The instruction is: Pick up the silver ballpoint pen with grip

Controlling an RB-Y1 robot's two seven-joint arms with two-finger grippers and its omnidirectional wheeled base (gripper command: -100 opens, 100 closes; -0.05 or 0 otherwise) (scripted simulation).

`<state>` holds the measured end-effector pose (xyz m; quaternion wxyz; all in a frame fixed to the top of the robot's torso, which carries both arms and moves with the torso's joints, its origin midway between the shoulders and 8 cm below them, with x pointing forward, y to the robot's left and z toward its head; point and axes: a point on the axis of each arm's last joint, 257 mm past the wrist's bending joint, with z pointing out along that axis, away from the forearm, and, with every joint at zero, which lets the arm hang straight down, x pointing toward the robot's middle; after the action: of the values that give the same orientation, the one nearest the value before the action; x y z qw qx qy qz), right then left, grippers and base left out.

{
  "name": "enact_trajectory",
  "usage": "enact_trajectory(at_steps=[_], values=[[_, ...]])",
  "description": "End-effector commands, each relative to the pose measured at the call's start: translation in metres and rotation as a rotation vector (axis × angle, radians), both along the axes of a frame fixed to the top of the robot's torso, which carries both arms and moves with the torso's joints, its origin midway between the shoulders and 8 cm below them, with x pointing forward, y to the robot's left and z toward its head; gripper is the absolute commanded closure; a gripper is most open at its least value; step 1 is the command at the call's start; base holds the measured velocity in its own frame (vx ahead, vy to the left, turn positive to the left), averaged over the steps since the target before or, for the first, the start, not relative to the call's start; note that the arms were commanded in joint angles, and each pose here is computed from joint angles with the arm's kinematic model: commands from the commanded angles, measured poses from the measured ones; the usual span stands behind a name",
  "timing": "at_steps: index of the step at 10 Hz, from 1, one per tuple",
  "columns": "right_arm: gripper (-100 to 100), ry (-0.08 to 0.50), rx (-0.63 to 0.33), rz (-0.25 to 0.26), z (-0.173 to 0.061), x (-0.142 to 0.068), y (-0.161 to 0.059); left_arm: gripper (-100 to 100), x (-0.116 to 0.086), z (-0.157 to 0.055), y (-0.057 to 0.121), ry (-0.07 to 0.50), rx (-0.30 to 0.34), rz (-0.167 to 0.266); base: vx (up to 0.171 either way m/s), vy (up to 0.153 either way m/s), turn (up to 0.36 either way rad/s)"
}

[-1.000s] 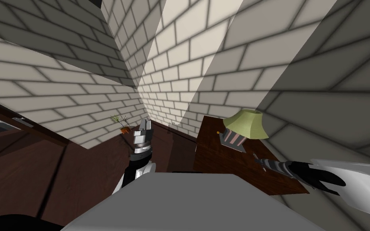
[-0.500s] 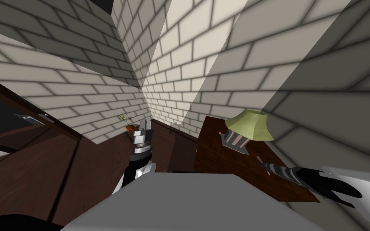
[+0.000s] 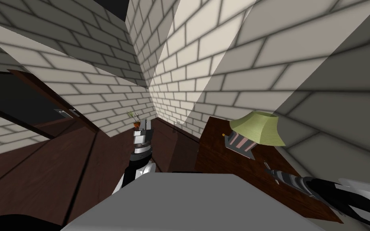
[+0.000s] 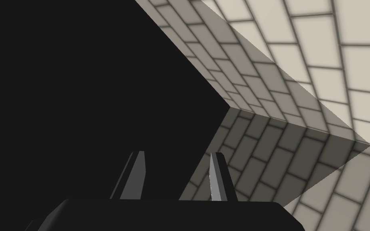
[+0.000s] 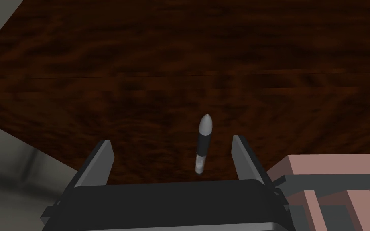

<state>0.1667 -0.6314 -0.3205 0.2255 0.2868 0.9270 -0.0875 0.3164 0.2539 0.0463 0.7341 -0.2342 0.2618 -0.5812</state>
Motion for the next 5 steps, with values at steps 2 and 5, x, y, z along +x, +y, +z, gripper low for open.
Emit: enact_trajectory(at_steps=[2, 5], values=[[100, 0.000, 0.000, 0.000, 0.0001, 0.0003, 0.0002, 0, 0.0000, 0.0000, 0.0000, 0.000, 0.000, 0.000, 0.001, 0.002, 0.010], [100, -0.001, 0.001, 0.002, 0.0001, 0.0005, 0.0004, 0, 0.0000, 0.0000, 0.0000, 0.000, 0.000, 0.000, 0.000, -0.001, -0.006]])
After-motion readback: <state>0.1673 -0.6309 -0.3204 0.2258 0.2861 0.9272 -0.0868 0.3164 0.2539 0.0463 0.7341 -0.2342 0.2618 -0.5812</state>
